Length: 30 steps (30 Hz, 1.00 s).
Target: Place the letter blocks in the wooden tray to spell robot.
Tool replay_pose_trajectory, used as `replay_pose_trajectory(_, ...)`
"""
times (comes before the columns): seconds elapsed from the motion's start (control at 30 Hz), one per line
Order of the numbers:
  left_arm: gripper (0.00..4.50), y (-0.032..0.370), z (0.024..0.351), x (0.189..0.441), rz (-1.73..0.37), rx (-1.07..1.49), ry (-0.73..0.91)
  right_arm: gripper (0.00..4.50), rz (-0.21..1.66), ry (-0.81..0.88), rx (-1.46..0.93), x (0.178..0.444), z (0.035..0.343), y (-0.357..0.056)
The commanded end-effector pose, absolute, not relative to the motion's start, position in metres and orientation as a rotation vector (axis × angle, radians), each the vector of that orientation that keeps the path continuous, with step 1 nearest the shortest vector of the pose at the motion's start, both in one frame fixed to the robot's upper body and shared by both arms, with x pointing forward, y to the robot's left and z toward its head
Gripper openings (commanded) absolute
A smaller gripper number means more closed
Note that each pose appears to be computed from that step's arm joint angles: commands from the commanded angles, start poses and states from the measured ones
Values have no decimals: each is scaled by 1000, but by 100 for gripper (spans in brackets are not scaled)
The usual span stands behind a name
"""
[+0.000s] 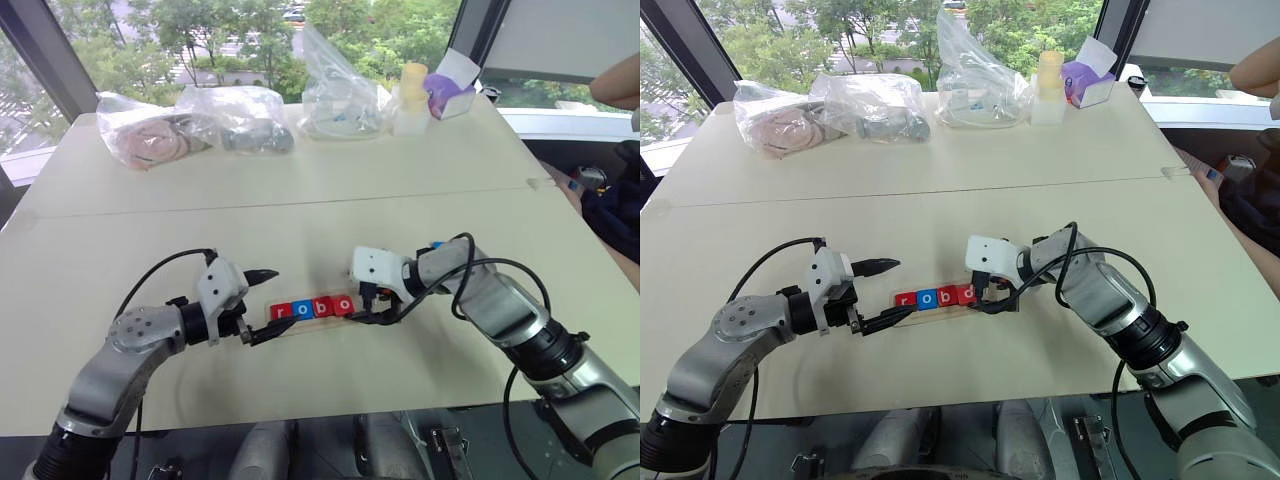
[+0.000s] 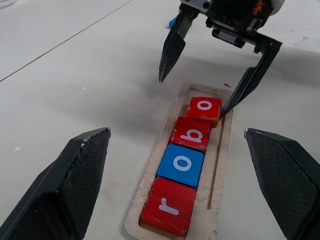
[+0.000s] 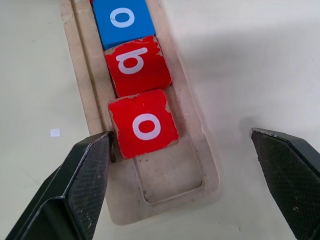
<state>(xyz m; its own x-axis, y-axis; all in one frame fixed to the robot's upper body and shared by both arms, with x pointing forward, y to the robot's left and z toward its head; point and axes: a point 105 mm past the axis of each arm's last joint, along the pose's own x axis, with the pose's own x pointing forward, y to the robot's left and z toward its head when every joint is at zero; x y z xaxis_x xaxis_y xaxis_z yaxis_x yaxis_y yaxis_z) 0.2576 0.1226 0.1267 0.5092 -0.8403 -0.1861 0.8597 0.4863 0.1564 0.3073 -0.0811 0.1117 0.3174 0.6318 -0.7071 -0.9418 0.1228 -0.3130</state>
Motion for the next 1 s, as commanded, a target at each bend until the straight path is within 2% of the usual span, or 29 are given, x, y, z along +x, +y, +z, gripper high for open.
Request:
replay_pose_trajectory(0.03,450,119,135,256,-1048,247,47,449,1196,403,-849,312,125,-76)
replay_pose_trajectory(0.4,450,119,135,257,-1046,248,44,449,1206,399,-876,313,128,-80)
replay_pose_trajectory(0.63,450,119,135,256,-1045,250,43,449,1195,381,-762,304,156,-93)
replay_pose_trajectory(0.77,450,120,135,257,-1046,249,43,449,992,328,-627,325,183,-112)
replay_pose_trajectory(0.83,450,120,136,258,-1048,239,43,449,746,291,-528,350,197,-137)
replay_pose_trajectory(0.9,450,120,135,257,-1057,233,45,449,549,302,-418,362,197,-162)
replay_pose_trajectory(1.0,450,120,134,257,-1067,232,48,449,398,343,-347,366,188,-180)
